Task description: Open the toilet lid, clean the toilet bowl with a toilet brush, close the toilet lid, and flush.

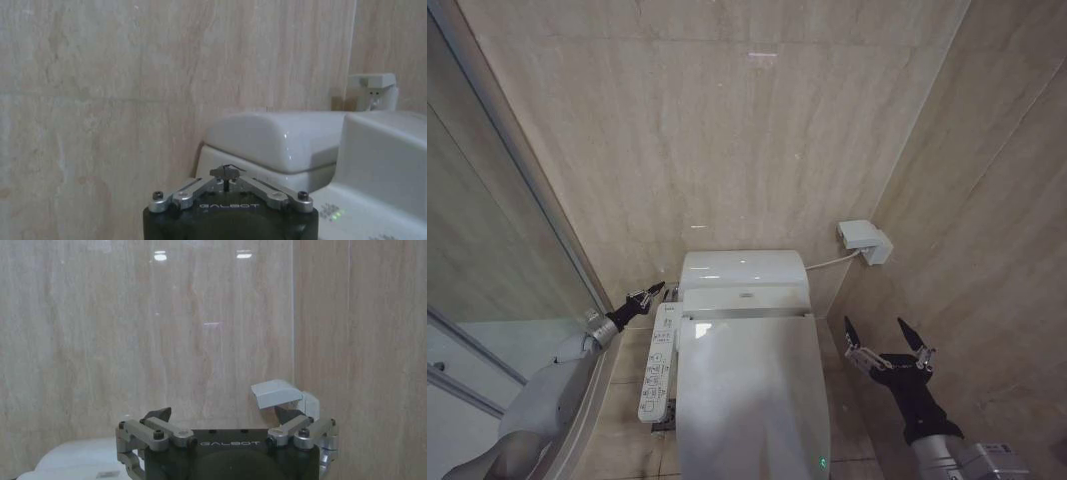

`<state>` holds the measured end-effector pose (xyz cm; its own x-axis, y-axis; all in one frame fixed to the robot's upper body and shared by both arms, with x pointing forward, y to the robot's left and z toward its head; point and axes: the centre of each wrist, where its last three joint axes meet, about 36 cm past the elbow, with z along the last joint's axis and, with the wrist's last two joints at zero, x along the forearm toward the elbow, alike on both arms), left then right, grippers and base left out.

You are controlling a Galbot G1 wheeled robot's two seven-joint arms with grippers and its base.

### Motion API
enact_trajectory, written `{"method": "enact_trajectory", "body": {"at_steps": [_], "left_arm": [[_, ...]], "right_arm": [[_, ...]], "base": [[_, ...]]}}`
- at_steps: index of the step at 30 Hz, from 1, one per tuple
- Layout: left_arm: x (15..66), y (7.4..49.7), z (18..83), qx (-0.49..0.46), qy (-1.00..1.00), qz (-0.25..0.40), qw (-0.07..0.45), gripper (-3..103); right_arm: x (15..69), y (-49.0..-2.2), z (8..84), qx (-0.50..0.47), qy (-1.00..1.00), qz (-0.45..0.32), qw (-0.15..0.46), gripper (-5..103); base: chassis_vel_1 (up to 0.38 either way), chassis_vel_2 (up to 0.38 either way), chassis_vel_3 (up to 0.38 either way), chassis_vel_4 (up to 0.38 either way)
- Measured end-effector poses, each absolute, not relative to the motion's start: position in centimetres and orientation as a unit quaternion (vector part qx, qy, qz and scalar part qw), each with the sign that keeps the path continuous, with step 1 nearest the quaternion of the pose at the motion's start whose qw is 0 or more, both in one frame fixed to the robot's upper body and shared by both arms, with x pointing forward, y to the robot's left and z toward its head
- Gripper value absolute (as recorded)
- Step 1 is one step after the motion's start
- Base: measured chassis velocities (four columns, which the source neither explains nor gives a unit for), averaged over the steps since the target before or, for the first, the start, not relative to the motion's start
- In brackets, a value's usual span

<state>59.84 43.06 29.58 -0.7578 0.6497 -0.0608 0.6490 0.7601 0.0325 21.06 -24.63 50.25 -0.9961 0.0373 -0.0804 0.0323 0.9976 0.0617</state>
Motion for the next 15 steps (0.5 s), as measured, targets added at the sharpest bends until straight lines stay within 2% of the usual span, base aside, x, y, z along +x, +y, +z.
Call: {"method": "enact_trajectory", "body": {"at_steps": [7,15], "left_arm": [[59.9,43.7,29.1,0.359,0.933,0.009,0.019,0],[60.6,42.4,28.9,0.372,0.928,0.008,0.015,0]], "right_arm": [[21.1,-24.6,50.3,0.017,0.999,0.030,0.041,100],[21.1,-24.6,50.3,0.017,0.999,0.030,0.041,100]], "base": [[0.000,0.000,0.000,0.000],[0.000,0.000,0.000,0.000]]}}
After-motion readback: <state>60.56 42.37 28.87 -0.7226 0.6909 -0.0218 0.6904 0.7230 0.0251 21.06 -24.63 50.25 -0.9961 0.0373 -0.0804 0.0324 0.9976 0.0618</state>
